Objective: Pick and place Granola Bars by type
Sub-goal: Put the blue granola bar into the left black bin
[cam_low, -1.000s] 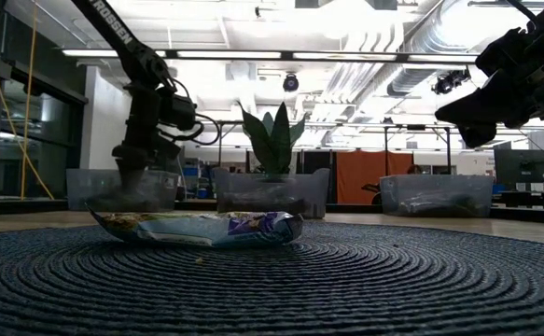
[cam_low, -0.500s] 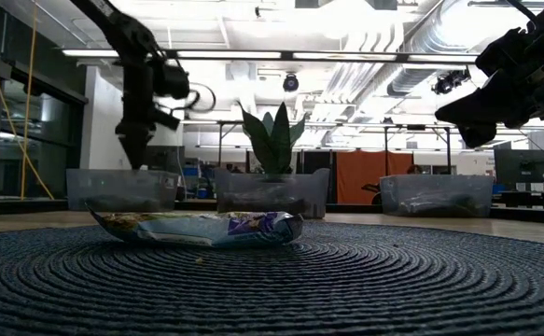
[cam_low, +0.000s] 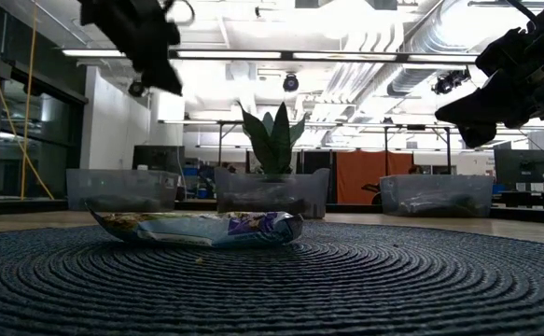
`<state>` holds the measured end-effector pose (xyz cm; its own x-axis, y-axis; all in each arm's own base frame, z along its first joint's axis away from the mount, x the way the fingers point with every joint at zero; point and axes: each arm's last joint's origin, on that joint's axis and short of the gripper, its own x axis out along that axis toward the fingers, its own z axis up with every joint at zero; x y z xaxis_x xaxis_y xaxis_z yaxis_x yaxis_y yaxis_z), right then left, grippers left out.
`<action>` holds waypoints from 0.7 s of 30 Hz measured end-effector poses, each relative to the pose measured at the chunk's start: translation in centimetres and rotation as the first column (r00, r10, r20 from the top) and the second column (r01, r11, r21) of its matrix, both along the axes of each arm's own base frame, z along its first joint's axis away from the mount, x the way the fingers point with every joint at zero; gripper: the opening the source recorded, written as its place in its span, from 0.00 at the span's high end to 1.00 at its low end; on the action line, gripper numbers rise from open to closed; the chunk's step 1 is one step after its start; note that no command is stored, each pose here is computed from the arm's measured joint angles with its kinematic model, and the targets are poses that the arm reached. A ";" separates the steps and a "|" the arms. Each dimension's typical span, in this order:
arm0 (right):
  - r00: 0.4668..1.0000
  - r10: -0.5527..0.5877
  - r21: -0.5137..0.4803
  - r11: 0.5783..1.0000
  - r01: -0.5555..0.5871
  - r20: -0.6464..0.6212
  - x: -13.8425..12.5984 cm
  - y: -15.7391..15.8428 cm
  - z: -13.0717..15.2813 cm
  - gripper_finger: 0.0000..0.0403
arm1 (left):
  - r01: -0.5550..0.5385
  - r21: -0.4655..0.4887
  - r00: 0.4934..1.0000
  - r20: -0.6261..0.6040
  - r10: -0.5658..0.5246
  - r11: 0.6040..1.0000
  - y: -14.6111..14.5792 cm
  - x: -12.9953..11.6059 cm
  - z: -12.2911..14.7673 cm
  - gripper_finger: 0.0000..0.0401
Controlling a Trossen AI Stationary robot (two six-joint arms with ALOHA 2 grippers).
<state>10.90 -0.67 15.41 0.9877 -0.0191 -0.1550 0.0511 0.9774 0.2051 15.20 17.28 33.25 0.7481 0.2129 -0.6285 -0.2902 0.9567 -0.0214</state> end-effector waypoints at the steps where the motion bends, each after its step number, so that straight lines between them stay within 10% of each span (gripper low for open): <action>1: 1.000 0.000 0.000 1.000 0.000 0.000 0.0 0.0 0.0 1.00 | 0.012 -0.009 0.999 0.052 -0.011 1.000 -0.3 -0.1 0.6 0.48; 8: 1.000 0.000 0.000 1.000 0.000 0.000 0.0 0.0 0.0 1.00 | 0.134 -0.031 0.941 0.317 -0.118 0.990 -2.8 -0.5 3.8 0.48; 21: 1.000 0.000 0.000 1.000 0.000 0.000 0.0 0.0 0.0 1.00 | 0.381 0.013 0.834 0.426 -0.350 0.924 -9.8 3.3 5.9 0.48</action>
